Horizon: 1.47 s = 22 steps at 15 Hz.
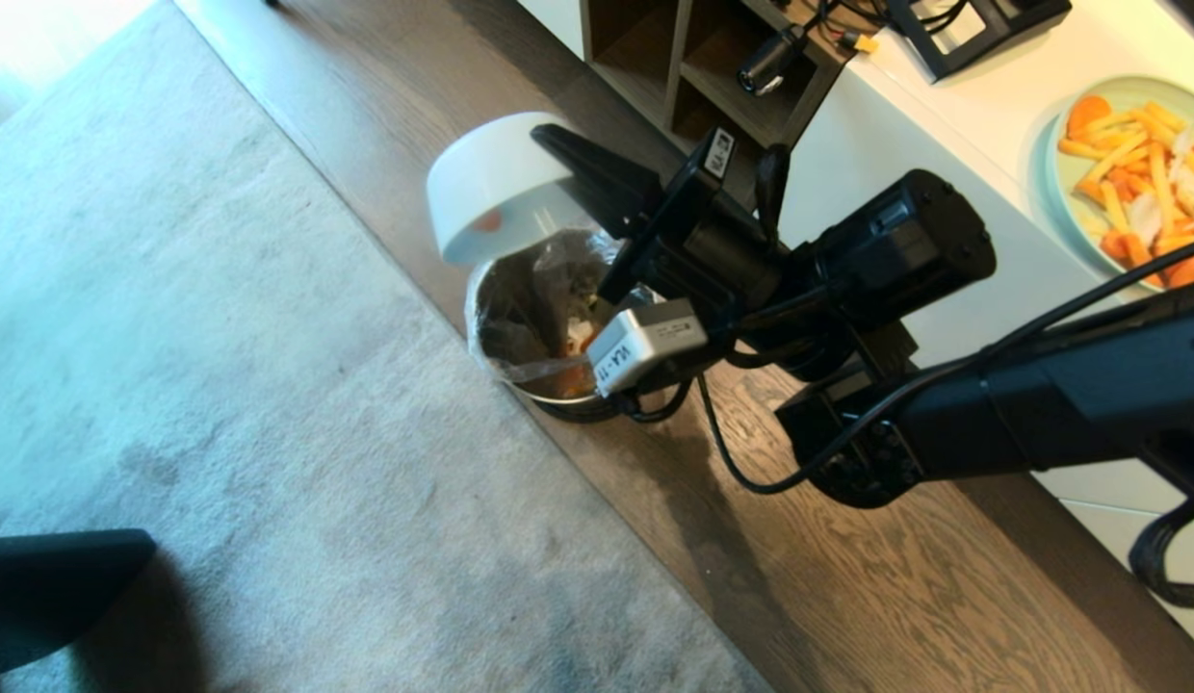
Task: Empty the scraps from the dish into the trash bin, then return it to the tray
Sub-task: Pour the leftover food from the bowl into the trash can
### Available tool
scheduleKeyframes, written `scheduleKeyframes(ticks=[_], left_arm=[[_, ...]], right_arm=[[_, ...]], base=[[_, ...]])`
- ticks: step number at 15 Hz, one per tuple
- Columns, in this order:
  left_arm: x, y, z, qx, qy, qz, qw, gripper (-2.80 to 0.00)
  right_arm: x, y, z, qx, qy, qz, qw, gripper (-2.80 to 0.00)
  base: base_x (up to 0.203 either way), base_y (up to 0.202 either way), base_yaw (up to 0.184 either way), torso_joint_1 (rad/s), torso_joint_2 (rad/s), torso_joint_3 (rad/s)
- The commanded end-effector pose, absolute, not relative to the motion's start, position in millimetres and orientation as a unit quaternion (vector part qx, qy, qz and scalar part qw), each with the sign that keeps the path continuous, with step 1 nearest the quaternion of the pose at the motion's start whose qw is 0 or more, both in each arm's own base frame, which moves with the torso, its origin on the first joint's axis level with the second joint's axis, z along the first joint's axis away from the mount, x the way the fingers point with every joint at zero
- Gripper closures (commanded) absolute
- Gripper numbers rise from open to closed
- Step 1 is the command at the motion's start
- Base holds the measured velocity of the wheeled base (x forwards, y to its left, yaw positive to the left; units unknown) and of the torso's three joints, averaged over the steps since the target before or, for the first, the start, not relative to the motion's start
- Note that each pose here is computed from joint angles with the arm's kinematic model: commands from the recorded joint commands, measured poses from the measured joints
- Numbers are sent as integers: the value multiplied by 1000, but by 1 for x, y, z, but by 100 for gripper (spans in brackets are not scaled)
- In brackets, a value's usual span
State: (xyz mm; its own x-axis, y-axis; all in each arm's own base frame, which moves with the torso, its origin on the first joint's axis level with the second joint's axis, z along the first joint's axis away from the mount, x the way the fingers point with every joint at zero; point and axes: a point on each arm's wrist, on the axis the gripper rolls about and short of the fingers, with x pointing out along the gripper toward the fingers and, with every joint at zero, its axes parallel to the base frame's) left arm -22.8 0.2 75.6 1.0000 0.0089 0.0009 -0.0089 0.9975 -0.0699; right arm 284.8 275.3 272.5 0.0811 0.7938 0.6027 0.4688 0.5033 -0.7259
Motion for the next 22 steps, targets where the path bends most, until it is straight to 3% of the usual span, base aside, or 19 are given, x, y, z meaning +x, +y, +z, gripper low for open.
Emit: scheduleKeyframes(ticks=[1,7,11,22], left_arm=[[-23,0,76,-35,-1,5,999,0],[-23,0,76,-35,-1,5,999,0],[-23,0,76,-35,-1,5,999,0],[-23,0,76,-35,-1,5,999,0]], right_arm=[[284,273,280,-469,-679,117,553,0],[296,263,273,-479,-662,123,563,0],[286,261,318,-444,-706,63,548,0],[270,277,296,-443,-696,114,553,0]], base=[[0,0,0,0,0,0],[0,0,0,0,0,0],[0,0,0,0,0,0],[0,0,0,0,0,0]])
